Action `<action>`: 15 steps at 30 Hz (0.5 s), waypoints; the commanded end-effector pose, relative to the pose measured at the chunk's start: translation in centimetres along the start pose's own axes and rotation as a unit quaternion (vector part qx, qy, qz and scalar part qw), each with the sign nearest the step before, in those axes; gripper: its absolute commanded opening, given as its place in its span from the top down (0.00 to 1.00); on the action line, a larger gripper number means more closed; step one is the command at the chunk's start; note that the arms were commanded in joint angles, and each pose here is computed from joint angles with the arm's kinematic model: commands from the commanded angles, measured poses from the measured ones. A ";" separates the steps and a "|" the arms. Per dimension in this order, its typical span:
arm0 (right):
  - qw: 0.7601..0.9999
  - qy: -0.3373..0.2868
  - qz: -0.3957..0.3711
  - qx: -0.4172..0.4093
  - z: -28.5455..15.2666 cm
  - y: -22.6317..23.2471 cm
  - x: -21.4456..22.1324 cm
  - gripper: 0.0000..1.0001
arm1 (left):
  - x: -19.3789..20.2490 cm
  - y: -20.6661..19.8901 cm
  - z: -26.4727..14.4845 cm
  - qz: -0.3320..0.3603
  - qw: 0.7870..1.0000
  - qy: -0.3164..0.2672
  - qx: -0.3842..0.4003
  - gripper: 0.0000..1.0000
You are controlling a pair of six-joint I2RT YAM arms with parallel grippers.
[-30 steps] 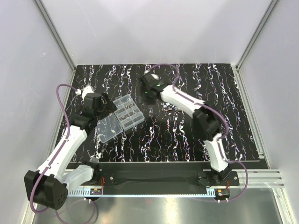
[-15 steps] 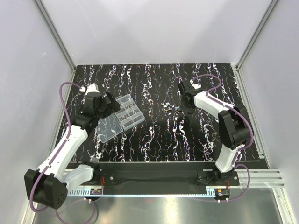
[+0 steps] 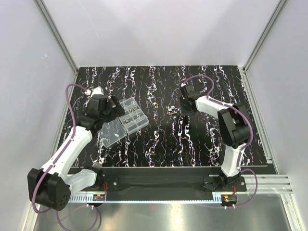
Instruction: Sort the screws and nuts into containers
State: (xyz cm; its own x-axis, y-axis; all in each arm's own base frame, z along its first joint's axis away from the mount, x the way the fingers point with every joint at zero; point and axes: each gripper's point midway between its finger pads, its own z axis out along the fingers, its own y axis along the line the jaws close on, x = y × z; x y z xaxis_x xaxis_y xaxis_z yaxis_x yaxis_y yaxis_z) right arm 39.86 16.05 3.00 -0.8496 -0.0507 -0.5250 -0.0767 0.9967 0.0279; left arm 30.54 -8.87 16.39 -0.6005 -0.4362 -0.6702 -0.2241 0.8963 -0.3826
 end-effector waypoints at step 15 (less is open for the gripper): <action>0.996 0.026 -0.054 -0.065 1.1 2.3 0.5 0.68 | -0.9 -0.7 0.1 0.008 1.000 -0.011 0.010 0.01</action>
State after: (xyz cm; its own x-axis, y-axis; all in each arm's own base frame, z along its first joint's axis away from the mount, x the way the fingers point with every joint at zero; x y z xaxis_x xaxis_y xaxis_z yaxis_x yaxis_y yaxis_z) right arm 39.90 17.17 1.57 -0.8612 -0.1489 -0.4860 -0.1910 0.9809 0.0378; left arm 30.58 -8.86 15.97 -0.6106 -0.4297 -0.6652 -0.2271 0.8997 -0.3728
